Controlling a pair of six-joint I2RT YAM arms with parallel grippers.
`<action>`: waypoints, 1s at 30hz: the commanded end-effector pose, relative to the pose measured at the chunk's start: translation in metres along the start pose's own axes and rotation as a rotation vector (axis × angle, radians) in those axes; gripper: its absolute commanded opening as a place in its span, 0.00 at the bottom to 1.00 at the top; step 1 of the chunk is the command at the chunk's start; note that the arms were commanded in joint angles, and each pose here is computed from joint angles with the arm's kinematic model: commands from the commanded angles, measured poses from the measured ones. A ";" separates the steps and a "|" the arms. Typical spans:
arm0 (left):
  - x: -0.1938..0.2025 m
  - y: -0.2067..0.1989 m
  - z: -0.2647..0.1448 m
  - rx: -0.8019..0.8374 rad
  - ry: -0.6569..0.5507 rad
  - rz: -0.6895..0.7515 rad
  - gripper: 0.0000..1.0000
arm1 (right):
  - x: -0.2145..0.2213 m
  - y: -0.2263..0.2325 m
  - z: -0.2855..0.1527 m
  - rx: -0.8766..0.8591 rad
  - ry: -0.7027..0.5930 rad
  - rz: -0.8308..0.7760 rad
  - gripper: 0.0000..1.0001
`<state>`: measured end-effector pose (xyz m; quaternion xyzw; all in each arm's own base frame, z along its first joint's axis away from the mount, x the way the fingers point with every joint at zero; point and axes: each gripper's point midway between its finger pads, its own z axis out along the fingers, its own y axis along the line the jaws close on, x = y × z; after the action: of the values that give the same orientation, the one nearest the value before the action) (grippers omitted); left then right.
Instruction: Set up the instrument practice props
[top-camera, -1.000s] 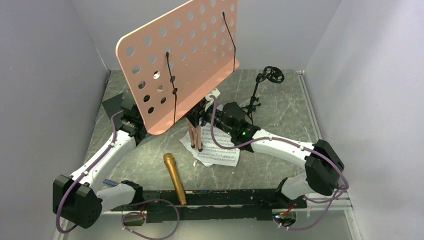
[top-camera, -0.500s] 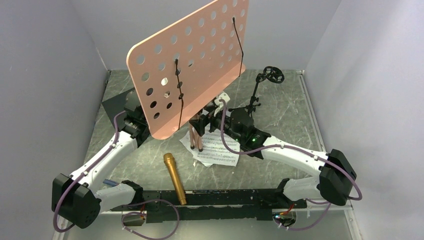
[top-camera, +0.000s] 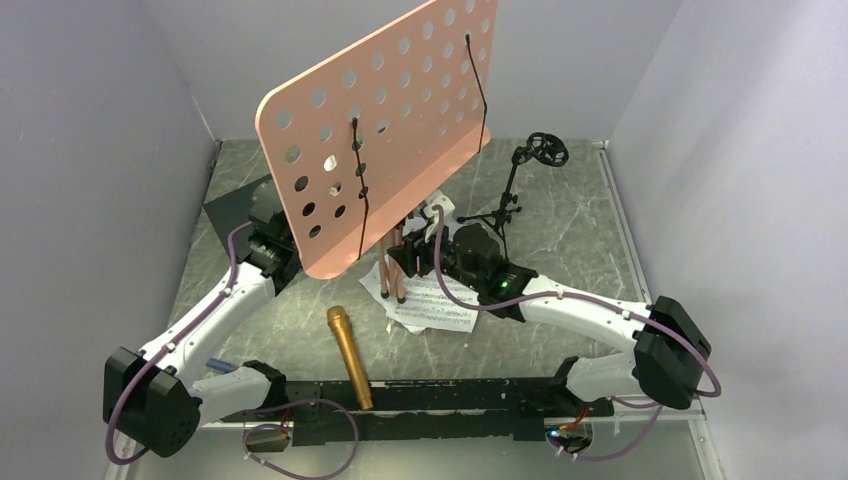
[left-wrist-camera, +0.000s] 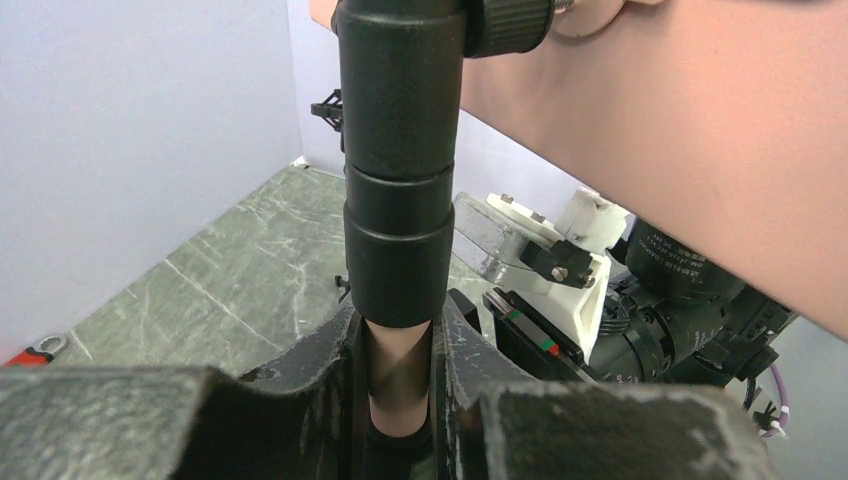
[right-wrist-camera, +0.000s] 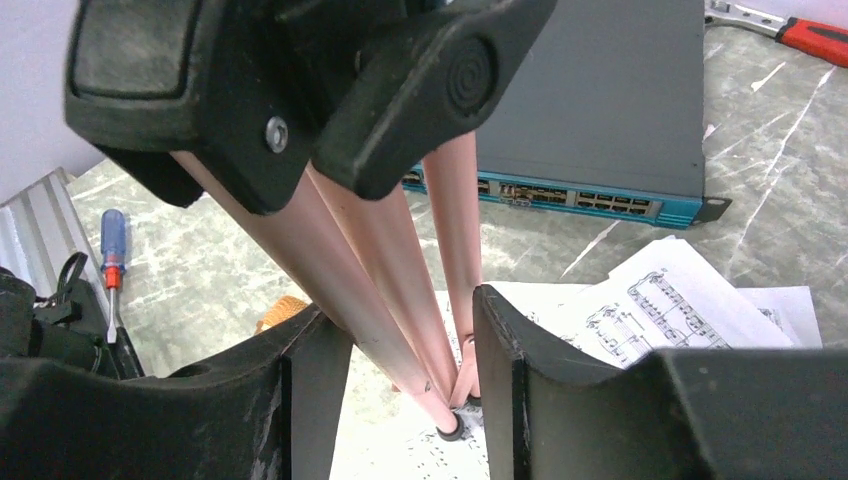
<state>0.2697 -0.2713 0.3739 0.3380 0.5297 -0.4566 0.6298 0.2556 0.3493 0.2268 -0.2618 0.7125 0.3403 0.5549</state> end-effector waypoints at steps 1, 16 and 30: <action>-0.035 -0.008 -0.002 0.005 -0.091 0.091 0.02 | -0.009 0.000 0.004 0.015 -0.035 -0.011 0.49; -0.042 -0.009 -0.005 -0.018 -0.102 0.103 0.03 | -0.008 -0.007 0.011 0.088 -0.022 -0.052 0.00; -0.085 -0.001 -0.004 -0.086 -0.177 0.211 0.03 | -0.023 -0.020 0.013 0.172 -0.032 -0.096 0.00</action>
<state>0.2817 -0.2641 0.3749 0.3109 0.5502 -0.4257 0.6476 0.2607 0.3542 0.2164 -0.2856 0.7210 0.2813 0.5653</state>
